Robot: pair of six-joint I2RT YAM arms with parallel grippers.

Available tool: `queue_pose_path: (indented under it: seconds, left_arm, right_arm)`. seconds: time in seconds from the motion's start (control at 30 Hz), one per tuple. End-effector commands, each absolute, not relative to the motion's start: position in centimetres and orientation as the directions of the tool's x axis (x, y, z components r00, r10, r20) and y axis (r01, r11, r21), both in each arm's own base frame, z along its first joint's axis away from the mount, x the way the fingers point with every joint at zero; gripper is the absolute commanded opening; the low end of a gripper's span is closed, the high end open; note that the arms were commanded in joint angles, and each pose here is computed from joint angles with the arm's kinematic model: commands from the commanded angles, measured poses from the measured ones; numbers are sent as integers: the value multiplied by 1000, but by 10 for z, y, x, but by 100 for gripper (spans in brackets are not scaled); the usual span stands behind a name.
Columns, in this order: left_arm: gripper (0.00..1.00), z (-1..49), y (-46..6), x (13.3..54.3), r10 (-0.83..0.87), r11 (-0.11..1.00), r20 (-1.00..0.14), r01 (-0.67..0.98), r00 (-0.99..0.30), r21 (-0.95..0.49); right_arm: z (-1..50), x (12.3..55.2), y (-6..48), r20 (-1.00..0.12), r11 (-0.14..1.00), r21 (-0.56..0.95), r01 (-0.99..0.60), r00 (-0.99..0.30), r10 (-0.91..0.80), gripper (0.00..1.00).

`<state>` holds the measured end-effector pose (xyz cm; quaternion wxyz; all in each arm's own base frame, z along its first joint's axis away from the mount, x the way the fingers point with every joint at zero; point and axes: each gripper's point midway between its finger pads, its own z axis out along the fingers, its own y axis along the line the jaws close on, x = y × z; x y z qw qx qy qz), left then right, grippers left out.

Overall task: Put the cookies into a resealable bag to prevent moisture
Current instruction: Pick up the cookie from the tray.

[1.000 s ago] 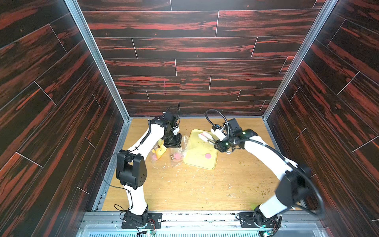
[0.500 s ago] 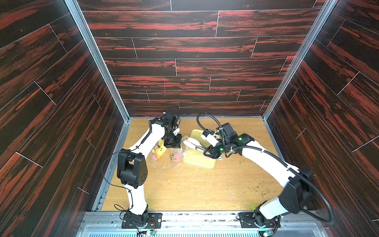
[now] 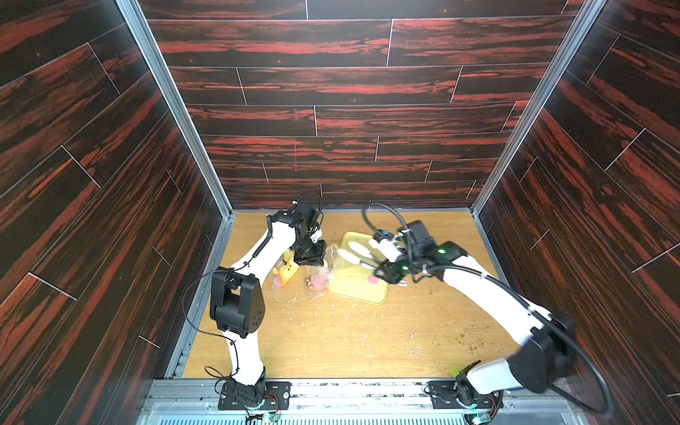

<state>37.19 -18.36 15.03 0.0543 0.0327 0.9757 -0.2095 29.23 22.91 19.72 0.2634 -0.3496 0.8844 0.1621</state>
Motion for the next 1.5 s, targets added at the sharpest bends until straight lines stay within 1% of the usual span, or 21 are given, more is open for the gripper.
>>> queue_pose_path:
  seconds: [0.0, 0.03, 0.1, 0.27, 0.57, 0.7, 1.0, 1.27, 1.47]
  left_arm:
    - [0, 177, -179, 368, 51, 906, -178, 120, -983, -405]
    - [0, 177, -178, 369, 49, 907, -185, 121, -982, -403]
    - [0, 178, -178, 370, 47, 908, -190, 121, -981, -400]
    - [0, 176, -179, 372, 48, 906, -186, 121, -981, -405]
    - [0, 174, -178, 366, 53, 905, -173, 121, -984, -408]
    - [0, 171, -179, 365, 53, 904, -164, 117, -985, -411]
    - [0, 170, -180, 368, 53, 904, -163, 117, -985, -411]
    - [0, 167, -180, 367, 55, 904, -155, 115, -986, -411]
    - [0, 168, -180, 367, 55, 904, -156, 115, -986, -411]
  right_arm:
    - [170, 267, 181, -413, 786, 11, -619, -718, -560, 46]
    - [159, 261, 170, -354, 805, -7, -594, -751, -557, 46]
    - [143, 247, 158, -272, 818, -32, -574, -783, -559, 46]
    - [116, 231, 160, -196, 794, -68, -604, -772, -604, 47]
    - [107, 259, 182, -244, 781, -79, -619, -748, -618, 47]
    - [97, 264, 185, -213, 769, -100, -632, -741, -637, 47]
    - [89, 270, 191, -195, 752, -116, -648, -728, -657, 45]
    - [91, 270, 189, -186, 750, -129, -649, -727, -661, 40]
    - [110, 272, 186, -238, 761, -152, -630, -724, -647, 38]
